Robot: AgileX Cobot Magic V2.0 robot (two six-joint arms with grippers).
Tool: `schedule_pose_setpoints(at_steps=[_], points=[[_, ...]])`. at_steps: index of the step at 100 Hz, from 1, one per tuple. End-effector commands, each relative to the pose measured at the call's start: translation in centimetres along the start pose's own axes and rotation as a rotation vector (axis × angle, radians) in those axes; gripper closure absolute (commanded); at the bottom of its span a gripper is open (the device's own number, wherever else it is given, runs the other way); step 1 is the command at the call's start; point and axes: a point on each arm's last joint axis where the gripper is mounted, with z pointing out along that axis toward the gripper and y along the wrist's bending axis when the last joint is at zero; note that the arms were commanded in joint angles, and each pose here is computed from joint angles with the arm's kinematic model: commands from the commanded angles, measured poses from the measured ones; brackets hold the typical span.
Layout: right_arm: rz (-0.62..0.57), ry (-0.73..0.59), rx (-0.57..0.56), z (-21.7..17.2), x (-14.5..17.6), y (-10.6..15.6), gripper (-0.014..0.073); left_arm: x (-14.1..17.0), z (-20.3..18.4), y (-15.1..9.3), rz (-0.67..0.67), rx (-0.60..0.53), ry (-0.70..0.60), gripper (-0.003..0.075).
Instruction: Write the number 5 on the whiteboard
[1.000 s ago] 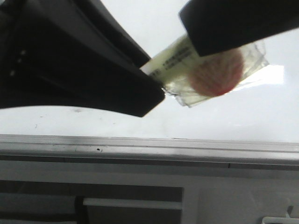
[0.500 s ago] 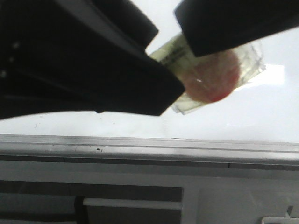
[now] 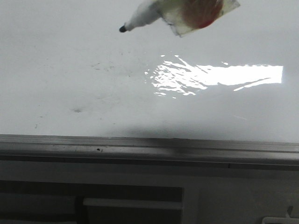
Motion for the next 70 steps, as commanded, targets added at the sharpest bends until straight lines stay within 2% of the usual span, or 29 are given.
schedule_pose_setpoints(at_steps=[1,4,25,38,70], points=[[-0.021,-0.076,0.126,-0.5,-1.3,-1.8,0.0657,-0.5,-1.7,1.0,-0.095,-0.112,-0.118,0.0706],[-0.019,-0.072,0.141,-0.5,-1.2,-2.0,0.0657,-0.2,-2.0,1.2,-0.124,-0.129,-0.125,0.0739],[0.001,-0.005,0.201,0.4,-0.2,-3.6,0.0657,1.6,-3.1,1.7,-0.232,-0.208,-0.13,0.0741],[0.009,0.031,0.205,1.2,0.4,-3.9,0.0657,1.7,-3.0,1.7,-0.233,-0.212,-0.126,0.0741],[0.001,0.018,0.284,1.8,0.6,-5.1,0.0657,1.8,-3.0,1.6,-0.234,-0.201,-0.112,0.0741]])
